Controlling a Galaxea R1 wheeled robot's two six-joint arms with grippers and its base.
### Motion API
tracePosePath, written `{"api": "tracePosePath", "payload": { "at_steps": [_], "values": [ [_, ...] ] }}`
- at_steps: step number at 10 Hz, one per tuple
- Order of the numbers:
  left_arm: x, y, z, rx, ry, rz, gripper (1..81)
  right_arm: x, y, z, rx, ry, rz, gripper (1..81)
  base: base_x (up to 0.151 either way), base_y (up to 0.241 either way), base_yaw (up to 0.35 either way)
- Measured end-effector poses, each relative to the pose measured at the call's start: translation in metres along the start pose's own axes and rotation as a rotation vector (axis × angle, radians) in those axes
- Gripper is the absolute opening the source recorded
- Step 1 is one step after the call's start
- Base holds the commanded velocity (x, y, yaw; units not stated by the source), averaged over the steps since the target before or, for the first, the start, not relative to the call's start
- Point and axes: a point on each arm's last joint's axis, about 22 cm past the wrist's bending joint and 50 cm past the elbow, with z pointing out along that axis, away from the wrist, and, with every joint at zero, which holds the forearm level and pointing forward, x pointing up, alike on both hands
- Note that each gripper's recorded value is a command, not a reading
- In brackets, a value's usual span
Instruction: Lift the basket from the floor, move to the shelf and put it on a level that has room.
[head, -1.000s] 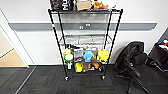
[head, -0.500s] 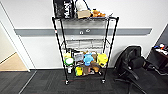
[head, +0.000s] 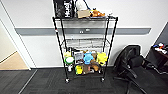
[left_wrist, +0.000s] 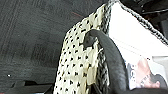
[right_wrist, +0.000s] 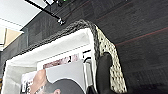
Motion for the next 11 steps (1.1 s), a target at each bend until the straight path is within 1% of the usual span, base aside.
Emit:
{"api": "tracePosePath", "payload": {
  "at_steps": [2, 3, 7, 9, 11],
  "values": [
    [-0.025, -0.009, -0.002, 0.013, -0.033, -0.014, 1.0, -0.047, 0.008, 0.0, -0.003, -0.043, 0.032, 1.0, 0.0, 0.0, 0.0],
    [-0.037, -0.015, -0.002, 0.021, -0.046, -0.022, 1.0, -0.061, 0.01, 0.0, -0.004, -0.057, 0.041, 1.0, 0.0, 0.0, 0.0],
    [-0.079, -0.029, -0.002, 0.036, -0.066, -0.055, 1.0, -0.08, 0.016, -0.004, -0.008, -0.07, 0.054, 1.0, 0.0, 0.0, 0.0],
    [-0.093, -0.033, -0.001, 0.039, -0.082, -0.064, 1.0, -0.096, 0.022, -0.005, -0.016, -0.087, 0.065, 1.0, 0.0, 0.0, 0.0],
    [-0.097, -0.032, 0.0, 0.038, -0.083, -0.066, 1.0, -0.102, 0.025, -0.006, -0.018, -0.091, 0.068, 1.0, 0.0, 0.0, 0.0]
  ]
}}
